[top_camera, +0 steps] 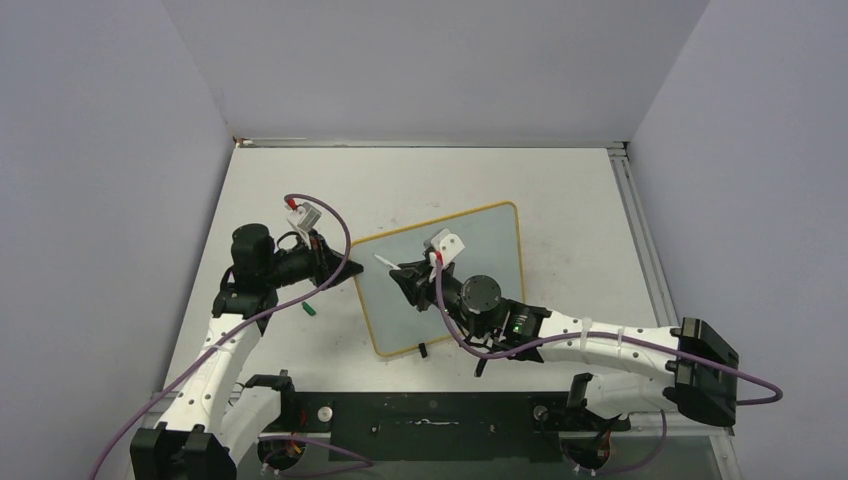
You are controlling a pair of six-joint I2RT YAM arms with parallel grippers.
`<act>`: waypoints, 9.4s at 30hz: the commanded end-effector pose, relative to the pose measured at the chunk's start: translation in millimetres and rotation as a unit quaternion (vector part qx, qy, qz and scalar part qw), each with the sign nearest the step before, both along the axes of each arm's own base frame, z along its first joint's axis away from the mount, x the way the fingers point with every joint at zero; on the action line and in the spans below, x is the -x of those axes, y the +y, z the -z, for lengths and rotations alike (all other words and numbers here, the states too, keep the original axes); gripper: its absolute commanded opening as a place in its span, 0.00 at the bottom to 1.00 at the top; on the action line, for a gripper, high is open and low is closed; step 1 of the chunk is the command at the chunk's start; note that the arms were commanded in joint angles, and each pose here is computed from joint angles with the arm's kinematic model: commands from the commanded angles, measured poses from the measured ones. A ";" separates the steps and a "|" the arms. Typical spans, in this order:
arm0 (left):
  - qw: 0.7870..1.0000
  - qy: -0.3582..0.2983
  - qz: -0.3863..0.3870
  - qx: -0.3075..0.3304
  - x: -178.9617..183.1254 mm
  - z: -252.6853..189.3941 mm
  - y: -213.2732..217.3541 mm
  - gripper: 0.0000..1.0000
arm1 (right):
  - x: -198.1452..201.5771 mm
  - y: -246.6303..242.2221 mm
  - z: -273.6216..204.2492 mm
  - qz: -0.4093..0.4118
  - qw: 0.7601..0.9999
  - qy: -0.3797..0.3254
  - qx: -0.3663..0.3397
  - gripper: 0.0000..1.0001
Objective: Write a sentence on the whiteboard
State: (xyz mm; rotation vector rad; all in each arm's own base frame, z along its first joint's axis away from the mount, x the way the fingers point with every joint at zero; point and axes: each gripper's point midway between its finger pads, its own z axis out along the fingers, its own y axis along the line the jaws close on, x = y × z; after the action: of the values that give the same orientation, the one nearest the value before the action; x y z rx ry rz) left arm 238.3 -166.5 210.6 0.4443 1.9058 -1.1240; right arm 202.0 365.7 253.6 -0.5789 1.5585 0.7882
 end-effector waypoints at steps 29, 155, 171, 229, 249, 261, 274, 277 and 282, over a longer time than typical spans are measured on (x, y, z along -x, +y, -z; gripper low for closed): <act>0.999 -0.032 0.017 -0.010 4.4 -4.4 -2.1 0.00 | -13.8 20.6 -6.5 0.028 0.999 -0.016 0.000 0.05; 0.999 -0.041 0.003 -0.020 3.7 -6.7 1.6 0.00 | -8.1 -0.1 -22.6 0.083 0.994 -0.061 0.029 0.05; 0.999 -0.042 0.005 -0.019 4.1 -7.4 1.5 0.00 | -14.2 -8.3 7.1 0.111 0.991 -0.035 0.068 0.05; 0.999 -0.040 0.006 -0.019 3.8 -6.2 1.0 0.00 | -15.5 -16.6 -2.7 0.127 0.989 -0.047 0.057 0.05; 0.999 -0.040 0.006 -0.018 3.9 -6.5 1.0 0.00 | -7.6 -39.0 34.6 0.139 0.987 -0.005 0.085 0.05; 0.999 -0.041 0.005 -0.019 4.0 -7.0 1.1 0.00 | 7.8 -40.2 53.0 0.121 0.988 0.014 0.097 0.05; 0.999 -0.041 0.006 -0.019 4.2 -6.7 1.0 0.00 | -7.2 -35.1 25.3 0.154 0.985 -0.023 0.069 0.05; 0.999 -0.041 0.006 -0.019 4.1 -6.8 1.0 0.00 | -10.2 -33.7 21.9 0.156 0.985 -0.027 0.067 0.05; 0.999 -0.041 0.006 -0.018 4.1 -6.9 0.9 0.00 | -14.6 -30.5 20.1 0.153 0.986 -0.029 0.066 0.05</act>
State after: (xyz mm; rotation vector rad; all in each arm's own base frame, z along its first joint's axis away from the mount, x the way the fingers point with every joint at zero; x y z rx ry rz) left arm 234.9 -164.7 210.8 0.4720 1.8954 -1.0800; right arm 202.5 332.8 212.5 -0.5067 1.6438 0.4437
